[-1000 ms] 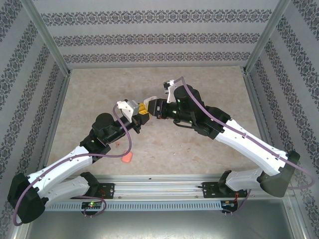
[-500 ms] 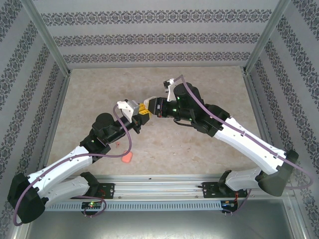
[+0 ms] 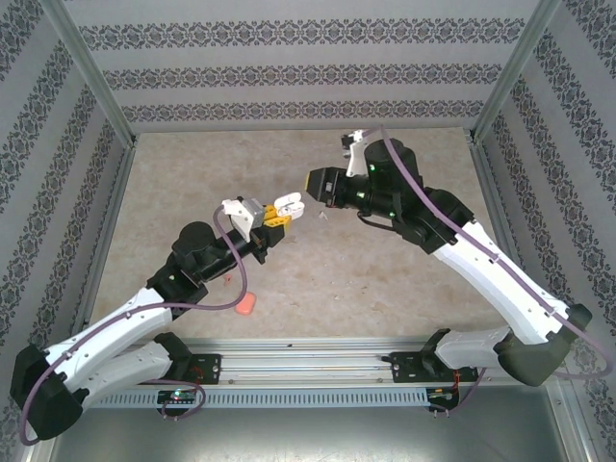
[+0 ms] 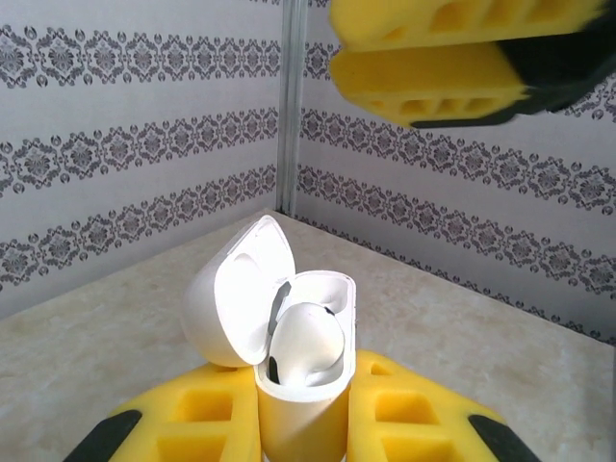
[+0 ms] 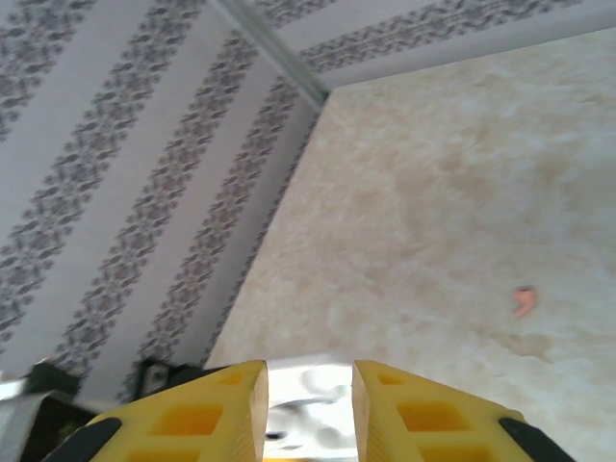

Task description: Insert the wireless bluetooth earbuds into the charging case

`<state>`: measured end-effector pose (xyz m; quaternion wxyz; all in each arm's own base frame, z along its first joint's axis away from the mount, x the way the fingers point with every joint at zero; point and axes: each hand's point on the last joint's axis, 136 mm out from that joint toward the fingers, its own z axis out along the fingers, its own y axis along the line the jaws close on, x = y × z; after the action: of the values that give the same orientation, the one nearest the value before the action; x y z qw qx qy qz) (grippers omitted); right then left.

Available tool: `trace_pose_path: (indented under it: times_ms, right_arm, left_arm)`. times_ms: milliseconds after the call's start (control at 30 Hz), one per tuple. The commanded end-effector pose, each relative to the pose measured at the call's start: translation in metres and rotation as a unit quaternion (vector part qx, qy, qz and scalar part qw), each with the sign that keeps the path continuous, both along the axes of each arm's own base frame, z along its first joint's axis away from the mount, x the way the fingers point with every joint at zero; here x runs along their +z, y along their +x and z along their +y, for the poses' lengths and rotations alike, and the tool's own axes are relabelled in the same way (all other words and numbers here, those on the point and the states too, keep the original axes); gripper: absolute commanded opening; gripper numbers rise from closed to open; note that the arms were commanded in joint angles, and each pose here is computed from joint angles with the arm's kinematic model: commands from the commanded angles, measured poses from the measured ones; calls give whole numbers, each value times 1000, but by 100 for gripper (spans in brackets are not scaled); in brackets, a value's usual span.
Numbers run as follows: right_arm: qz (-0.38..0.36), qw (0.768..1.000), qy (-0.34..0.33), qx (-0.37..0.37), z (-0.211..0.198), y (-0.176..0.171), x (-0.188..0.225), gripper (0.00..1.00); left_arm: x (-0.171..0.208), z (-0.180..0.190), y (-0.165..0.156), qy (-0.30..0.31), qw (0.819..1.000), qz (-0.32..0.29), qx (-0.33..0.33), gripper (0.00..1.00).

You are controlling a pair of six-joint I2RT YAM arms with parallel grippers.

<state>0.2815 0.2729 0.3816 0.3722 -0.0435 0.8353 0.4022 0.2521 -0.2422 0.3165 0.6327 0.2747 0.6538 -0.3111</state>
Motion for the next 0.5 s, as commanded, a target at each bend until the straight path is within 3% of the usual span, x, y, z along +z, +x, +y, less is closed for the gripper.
trace_pose_path:
  times_ms: [0, 467]
  right_arm:
    - [30, 999, -43, -5, -18, 10, -25, 31]
    - [131, 967, -220, -8, -28, 89, -166, 38]
  left_arm:
    - [-19, 5, -9, 20, 999, 27, -8, 0]
    - [-64, 10, -9, 82, 994, 75, -9, 0]
